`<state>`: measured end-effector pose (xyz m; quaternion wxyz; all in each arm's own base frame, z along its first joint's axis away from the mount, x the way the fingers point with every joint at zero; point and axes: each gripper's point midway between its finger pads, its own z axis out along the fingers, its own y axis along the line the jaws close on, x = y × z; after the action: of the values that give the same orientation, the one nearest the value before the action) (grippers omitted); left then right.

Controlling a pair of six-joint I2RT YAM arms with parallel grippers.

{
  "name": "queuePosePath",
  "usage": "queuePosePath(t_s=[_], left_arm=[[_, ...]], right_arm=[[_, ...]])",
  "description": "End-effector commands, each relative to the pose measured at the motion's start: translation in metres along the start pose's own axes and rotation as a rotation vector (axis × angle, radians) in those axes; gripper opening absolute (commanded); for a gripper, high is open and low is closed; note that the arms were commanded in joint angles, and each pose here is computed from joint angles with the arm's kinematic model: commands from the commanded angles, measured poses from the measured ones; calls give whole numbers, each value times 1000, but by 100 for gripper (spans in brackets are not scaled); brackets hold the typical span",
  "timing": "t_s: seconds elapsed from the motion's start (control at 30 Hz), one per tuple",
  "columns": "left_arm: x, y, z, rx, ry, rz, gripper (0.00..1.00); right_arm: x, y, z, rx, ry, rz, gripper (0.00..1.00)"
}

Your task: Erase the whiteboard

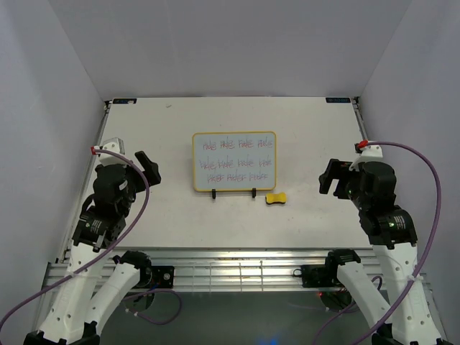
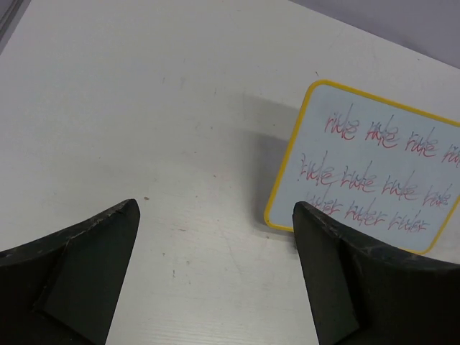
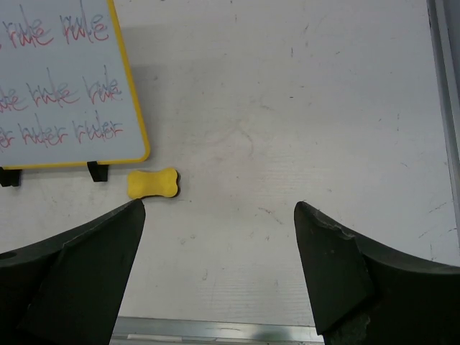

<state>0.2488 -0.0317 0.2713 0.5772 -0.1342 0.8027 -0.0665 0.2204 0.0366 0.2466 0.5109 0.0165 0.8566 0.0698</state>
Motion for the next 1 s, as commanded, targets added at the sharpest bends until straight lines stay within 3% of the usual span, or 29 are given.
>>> queuePosePath(t_s=[0.0,0.2,0.33,0.5,0.63,0.77,0.8,0.83,0.97], left_arm=[[-6,-6,-1,27,-22,-10,98],[9,-36,10,201,15,29,98],[17,-76,19,388,69,12,98],[40,-107,56,518,152,9,98],[25,-82,101,548,219,-174,98],[32,-82,133,728,311,-206,98],[33,-86,131,843,334,-209,98],[55,-81,148,864,416,-263,98],[66,-80,169,998,443,-286,98]], right_arm=[[-10,2,3,-7,-43,7,90],[-3,9,8,-40,-79,83,90],[-6,32,7,-185,-136,76,90],[-3,43,5,-255,-129,50,90],[4,60,-1,-356,-102,33,90],[17,71,-5,-435,-76,25,90],[19,72,-6,-446,-76,24,90],[24,75,-6,-466,-64,25,90],[29,79,-9,-502,-59,17,90]])
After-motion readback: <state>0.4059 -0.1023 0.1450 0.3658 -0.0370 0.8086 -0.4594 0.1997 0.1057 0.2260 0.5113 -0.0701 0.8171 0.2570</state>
